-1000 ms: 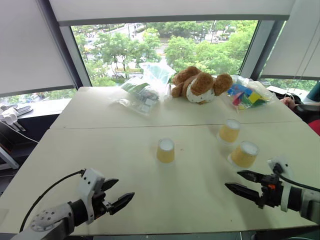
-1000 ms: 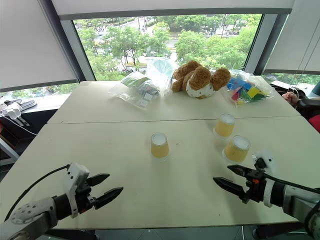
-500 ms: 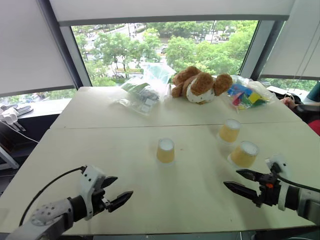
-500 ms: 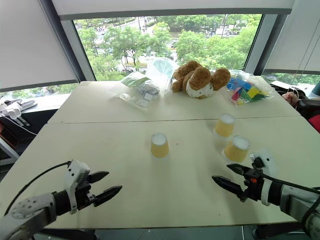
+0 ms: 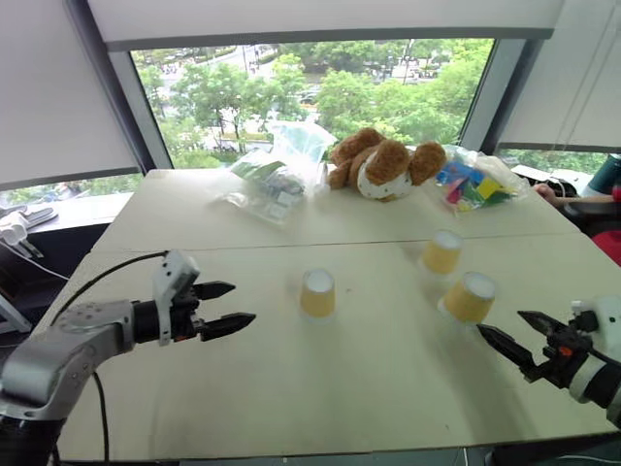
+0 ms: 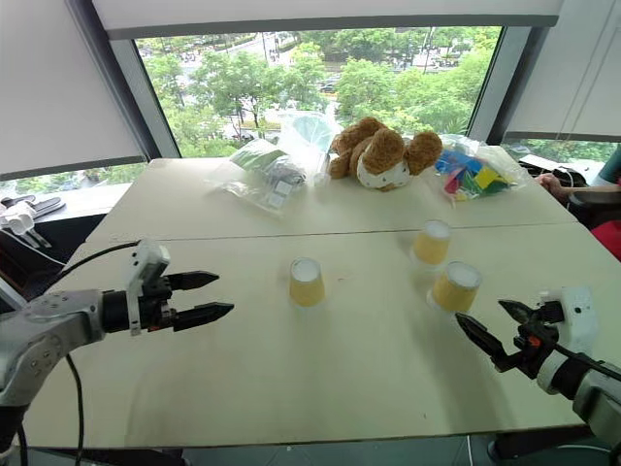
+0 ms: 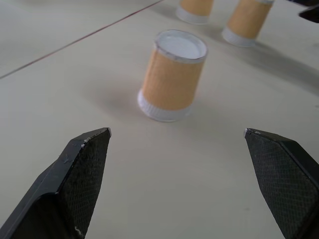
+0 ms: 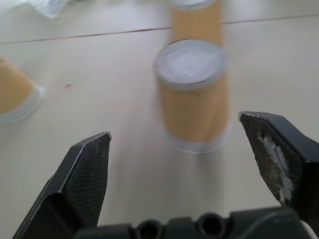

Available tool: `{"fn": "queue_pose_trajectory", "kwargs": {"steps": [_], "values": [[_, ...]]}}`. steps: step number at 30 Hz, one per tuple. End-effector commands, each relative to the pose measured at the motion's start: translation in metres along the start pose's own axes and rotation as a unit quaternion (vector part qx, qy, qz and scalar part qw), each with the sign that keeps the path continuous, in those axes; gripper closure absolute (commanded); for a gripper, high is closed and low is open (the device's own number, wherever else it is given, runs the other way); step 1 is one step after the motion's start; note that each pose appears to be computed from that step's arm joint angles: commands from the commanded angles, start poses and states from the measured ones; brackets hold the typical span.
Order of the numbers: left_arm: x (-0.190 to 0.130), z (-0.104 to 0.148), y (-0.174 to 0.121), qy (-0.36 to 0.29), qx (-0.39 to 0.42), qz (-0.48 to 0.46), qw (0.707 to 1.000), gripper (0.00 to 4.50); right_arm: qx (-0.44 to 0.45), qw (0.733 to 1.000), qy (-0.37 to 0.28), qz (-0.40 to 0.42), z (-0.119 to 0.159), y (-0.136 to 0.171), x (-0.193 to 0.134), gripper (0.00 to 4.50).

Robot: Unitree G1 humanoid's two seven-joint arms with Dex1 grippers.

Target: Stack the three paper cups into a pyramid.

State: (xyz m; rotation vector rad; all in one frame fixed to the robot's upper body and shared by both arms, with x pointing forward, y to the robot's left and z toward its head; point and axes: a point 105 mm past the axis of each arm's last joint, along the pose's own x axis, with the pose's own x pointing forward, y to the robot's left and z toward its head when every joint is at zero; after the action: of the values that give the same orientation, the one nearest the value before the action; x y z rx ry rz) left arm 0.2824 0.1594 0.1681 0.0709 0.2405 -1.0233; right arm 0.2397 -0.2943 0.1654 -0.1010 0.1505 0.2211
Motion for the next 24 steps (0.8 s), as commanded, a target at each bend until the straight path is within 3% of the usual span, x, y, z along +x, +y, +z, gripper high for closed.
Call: {"fn": "queue_pose_trajectory", "kwargs": {"steps": [1,9,24], "values": [[0.006,0.007,-0.014,-0.009,0.01,-0.021,1.0,0.09,-0.01,0.999,-0.044,-0.026,0.013,-0.01,0.008,0.0],[0.009,-0.008,-0.027,0.001,-0.002,-0.018,1.0,0.09,0.021,0.997,-0.071,0.0,0.014,-0.009,0.049,0.0],[0.011,-0.023,-0.027,0.01,-0.01,0.011,1.0,0.09,0.042,0.996,-0.07,0.031,0.005,-0.009,0.086,0.0]]}}
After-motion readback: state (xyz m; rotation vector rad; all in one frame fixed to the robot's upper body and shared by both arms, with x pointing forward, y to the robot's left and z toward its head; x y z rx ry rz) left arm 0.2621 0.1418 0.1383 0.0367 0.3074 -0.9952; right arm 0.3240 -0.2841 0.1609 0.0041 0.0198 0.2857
